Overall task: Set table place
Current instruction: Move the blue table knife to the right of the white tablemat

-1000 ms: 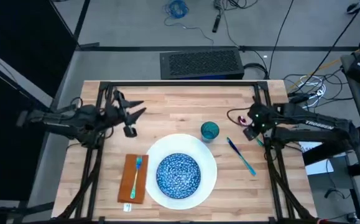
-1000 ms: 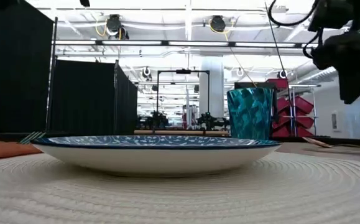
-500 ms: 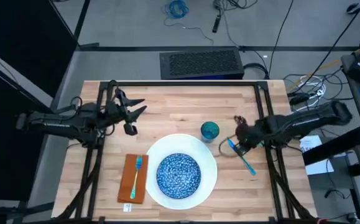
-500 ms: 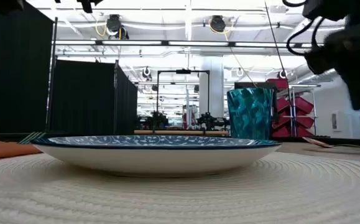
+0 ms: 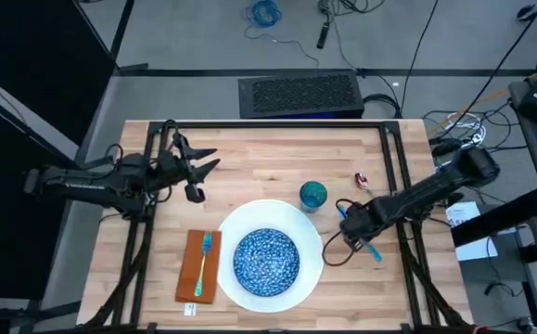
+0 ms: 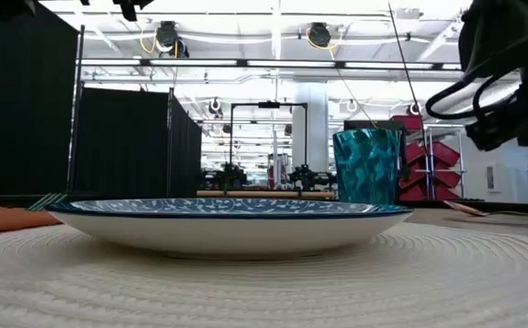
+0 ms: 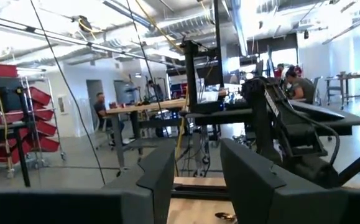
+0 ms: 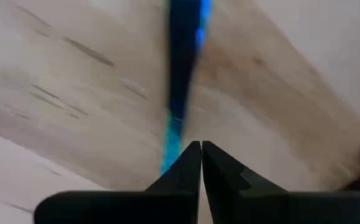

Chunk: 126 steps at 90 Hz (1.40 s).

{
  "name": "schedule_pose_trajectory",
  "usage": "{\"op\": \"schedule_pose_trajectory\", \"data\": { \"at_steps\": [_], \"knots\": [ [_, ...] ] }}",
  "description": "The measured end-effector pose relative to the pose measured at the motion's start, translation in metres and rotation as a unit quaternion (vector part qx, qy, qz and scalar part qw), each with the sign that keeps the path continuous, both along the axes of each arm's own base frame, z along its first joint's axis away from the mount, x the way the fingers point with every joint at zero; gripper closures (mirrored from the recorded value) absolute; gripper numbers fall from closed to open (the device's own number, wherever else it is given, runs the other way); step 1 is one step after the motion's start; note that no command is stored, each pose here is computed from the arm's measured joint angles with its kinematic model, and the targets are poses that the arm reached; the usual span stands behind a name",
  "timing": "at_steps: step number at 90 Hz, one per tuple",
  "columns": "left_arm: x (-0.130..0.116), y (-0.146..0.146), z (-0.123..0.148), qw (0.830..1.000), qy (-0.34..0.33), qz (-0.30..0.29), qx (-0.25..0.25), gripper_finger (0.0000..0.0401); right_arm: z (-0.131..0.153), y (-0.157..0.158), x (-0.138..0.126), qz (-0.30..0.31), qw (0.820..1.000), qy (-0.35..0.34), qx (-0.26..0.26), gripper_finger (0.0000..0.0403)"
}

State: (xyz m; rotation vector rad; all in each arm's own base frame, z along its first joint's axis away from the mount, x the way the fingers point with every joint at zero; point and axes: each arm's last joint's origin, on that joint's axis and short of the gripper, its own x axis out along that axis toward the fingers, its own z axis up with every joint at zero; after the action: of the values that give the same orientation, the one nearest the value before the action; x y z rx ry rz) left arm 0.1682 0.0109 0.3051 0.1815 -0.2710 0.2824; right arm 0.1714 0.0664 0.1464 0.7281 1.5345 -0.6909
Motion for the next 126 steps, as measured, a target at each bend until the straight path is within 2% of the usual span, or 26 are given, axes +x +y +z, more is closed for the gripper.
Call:
{"op": "schedule_pose_trajectory", "data": {
  "at_steps": [16, 39, 57, 75, 104, 118, 126],
  "knots": [
    [0.0, -0.001, 0.0, 1.0, -0.001, -0.011, 0.003, 0.0285, -0.004, 0.005, 0.002, 0.002, 1.0, 0.006, -0.004, 0.0403],
    [0.0, -0.001, 0.0, 1.0, -0.001, -0.011, 0.003, 0.0285, -0.005, 0.014, 0.001, -0.031, 1.0, -0.005, 0.003, 0.0403],
    [0.0, -0.001, 0.0, 1.0, -0.001, -0.011, 0.003, 0.0285, -0.005, 0.024, 0.008, -0.066, 0.996, -0.046, 0.031, 0.0403],
    [0.0, -0.001, 0.0, 1.0, -0.001, -0.011, 0.003, 0.0285, -0.004, 0.033, 0.015, -0.112, 0.988, -0.097, 0.046, 0.0403],
    [0.001, -0.001, -0.002, 1.0, 0.012, -0.011, 0.003, 0.0285, -0.001, 0.044, 0.023, -0.204, 0.962, -0.176, 0.044, 0.0403],
    [0.001, -0.001, -0.002, 1.0, 0.014, -0.01, 0.007, 0.0285, 0.001, 0.048, 0.025, -0.216, 0.954, -0.202, 0.049, 0.0403],
    [0.001, -0.001, -0.002, 1.0, 0.014, -0.01, 0.007, 0.0285, 0.003, 0.046, 0.025, -0.204, 0.958, -0.198, 0.035, 0.0403]
  ]
}}
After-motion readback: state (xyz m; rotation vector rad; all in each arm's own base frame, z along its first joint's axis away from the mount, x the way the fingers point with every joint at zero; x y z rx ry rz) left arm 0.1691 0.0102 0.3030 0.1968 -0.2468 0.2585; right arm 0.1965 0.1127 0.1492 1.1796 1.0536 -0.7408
